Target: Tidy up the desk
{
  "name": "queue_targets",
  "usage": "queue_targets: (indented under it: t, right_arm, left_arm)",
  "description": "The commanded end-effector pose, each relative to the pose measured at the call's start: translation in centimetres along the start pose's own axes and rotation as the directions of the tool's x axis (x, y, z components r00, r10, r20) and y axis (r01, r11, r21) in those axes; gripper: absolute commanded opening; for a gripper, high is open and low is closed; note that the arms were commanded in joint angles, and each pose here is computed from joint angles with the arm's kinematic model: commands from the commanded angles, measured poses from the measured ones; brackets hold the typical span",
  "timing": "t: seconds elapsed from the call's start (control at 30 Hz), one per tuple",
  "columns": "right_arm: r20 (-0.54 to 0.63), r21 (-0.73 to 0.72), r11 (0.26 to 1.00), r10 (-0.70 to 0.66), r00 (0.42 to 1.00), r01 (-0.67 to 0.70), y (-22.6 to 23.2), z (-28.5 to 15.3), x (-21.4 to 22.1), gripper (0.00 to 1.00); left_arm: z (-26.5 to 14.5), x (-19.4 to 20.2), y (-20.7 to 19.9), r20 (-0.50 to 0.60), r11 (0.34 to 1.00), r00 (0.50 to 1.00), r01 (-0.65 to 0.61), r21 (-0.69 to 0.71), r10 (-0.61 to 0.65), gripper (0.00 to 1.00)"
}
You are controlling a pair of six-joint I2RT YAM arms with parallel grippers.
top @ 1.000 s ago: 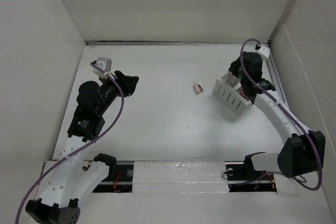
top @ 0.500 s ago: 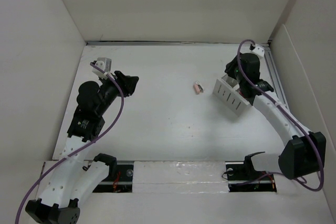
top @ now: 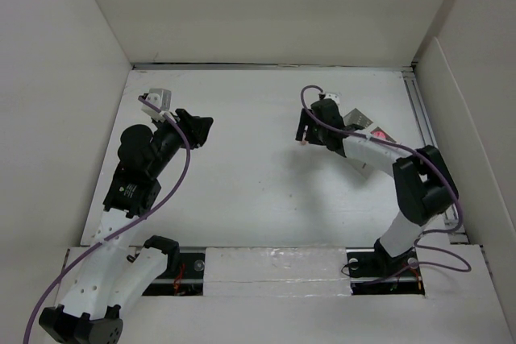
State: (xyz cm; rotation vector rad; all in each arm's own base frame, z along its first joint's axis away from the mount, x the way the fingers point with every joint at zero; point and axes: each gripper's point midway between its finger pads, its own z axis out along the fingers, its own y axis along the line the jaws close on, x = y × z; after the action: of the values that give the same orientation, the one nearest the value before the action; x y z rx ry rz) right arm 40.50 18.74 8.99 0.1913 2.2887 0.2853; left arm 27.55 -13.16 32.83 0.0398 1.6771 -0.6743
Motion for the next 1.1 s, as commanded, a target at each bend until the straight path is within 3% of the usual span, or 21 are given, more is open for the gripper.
queue_targets:
  t: [0.0,0.33,0.37,0.43,0.47,0.53,0.57,0.67,0.87,1.07]
  right_arm:
    - [0.087,0.007,1.000,0.003,0.996,-0.003,1.1,1.2,-4.1,0.80]
    - [0.007,0.104,0.994,-0.028,1.000,0.027,-0.6,7.0,-2.3,0.80]
    - [-0.003,0.105,0.994,-0.030,1.000,0.030,-0.7,7.2,-2.1,0.70]
    - [-0.013,0.089,0.995,-0.042,0.999,0.043,0.0,7.2,-1.8,0.65]
    - [-0.016,0.089,0.995,-0.045,0.999,0.046,0.0,7.4,-1.7,0.48]
    - [-0.033,0.083,0.995,-0.055,0.998,0.057,0.4,7.3,-1.2,0.34]
    - [-0.037,0.078,0.995,-0.062,0.997,0.065,0.7,7.0,-0.9,0.20]
    - [-0.031,0.044,0.997,-0.056,0.998,0.058,1.6,5.8,-0.9,0.06]
    - [0.168,-0.100,0.995,0.047,0.985,-0.030,3.0,-2.5,-8.8,0.10]
    - [0.342,-0.079,0.985,0.171,0.924,-0.153,-2.8,-8.9,-14.3,0.14]
  left_arm:
    - [-0.4,-1.7,-0.7,0.055,1.000,0.998,-0.021,0.022,0.020,0.37]
    - [-0.3,-1.7,-0.7,0.052,1.000,0.998,-0.023,0.020,0.022,0.37]
    - [-0.4,-1.8,-0.7,0.055,1.000,0.998,-0.023,0.018,0.022,0.37]
    - [-0.4,-1.8,-0.6,0.057,1.000,0.998,-0.022,0.014,0.021,0.37]
    - [-0.3,-1.7,-0.6,0.051,1.000,0.998,-0.022,0.013,0.021,0.37]
    - [-0.3,-1.7,-0.6,0.052,1.000,0.998,-0.023,0.017,0.022,0.37]
    - [-0.4,-1.8,-0.7,0.056,1.000,0.998,-0.024,0.019,0.023,0.37]
    - [-0.2,-1.7,-0.6,0.051,1.000,0.998,-0.023,0.016,0.022,0.37]
    - [-0.3,-1.6,-0.8,0.049,1.000,0.999,-0.019,0.024,0.017,0.37]
    - [-0.5,-1.7,-1.1,0.053,0.999,0.998,-0.019,0.039,0.017,0.37]
